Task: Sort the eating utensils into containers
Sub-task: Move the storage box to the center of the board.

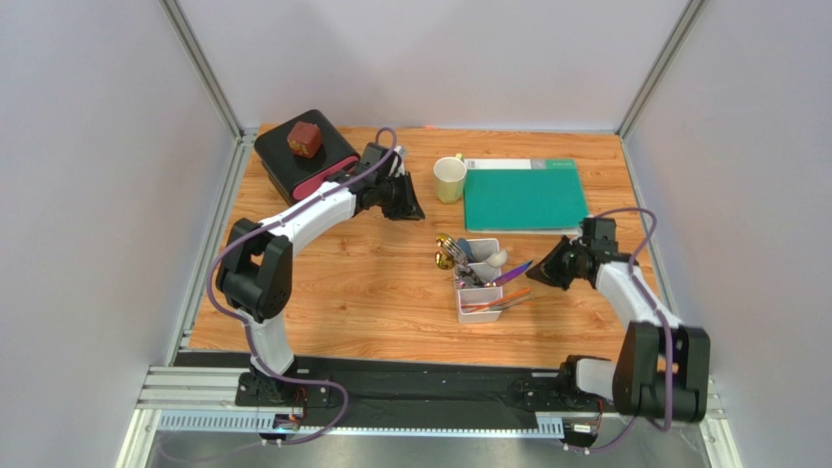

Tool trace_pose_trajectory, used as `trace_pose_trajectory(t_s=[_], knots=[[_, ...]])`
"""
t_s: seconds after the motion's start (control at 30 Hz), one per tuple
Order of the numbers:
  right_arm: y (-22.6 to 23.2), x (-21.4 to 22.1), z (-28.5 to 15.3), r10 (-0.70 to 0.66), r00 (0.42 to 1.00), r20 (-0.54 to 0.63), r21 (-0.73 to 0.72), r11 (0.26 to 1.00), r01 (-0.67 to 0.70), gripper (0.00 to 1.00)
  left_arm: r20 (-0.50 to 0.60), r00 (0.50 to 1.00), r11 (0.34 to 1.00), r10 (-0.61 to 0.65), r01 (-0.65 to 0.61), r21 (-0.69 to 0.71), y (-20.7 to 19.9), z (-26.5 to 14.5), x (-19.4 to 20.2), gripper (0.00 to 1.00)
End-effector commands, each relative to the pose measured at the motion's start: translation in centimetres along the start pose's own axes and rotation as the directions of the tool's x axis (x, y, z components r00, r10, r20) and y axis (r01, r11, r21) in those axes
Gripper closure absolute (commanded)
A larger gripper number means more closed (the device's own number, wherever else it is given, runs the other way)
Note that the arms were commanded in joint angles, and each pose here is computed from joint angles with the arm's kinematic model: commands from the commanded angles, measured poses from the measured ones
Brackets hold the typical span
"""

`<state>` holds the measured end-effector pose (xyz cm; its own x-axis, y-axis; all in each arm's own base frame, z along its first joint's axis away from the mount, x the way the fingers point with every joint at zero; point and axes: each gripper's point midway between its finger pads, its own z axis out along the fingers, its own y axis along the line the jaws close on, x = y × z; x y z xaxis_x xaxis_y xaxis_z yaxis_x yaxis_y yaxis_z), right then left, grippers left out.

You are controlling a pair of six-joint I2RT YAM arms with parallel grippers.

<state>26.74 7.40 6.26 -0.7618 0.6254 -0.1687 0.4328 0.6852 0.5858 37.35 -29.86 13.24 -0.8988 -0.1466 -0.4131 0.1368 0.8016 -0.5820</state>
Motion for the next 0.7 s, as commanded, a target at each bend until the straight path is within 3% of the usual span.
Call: trace_pose_trajectory(t_s=[0.0, 0.23, 0.43, 0.67], knots=[[-2.1, 0.9, -1.9, 0.034, 0.996, 0.078, 0.042, 0.998, -0.038, 1.0, 0.021, 0.999, 0.999, 0.04, -0.041, 0.03, -0.3, -1.7, -0.2, 0.76], [-3.3, 8.1, -3.5, 0.078, 0.99, -0.12, -0.005, 0.997, -0.079, 1.0, 0.02, 0.998, 0.997, 0.059, -0.06, 0.05, -0.5, -2.8, 0.1, 0.76], [-3.9, 11.3, -5.2, 0.088, 0.989, -0.116, -0.041, 0.995, -0.093, 1.0, 0.007, 0.999, 0.998, 0.038, -0.039, 0.052, 0.3, -2.4, 1.2, 0.77], [-1.9, 12.4, -7.8, -0.047, 0.995, -0.093, -0.176, 0.984, 0.03, 1.0, -0.03, 0.999, 0.997, 0.017, -0.015, 0.076, 0.6, -1.2, 2.1, 0.79]])
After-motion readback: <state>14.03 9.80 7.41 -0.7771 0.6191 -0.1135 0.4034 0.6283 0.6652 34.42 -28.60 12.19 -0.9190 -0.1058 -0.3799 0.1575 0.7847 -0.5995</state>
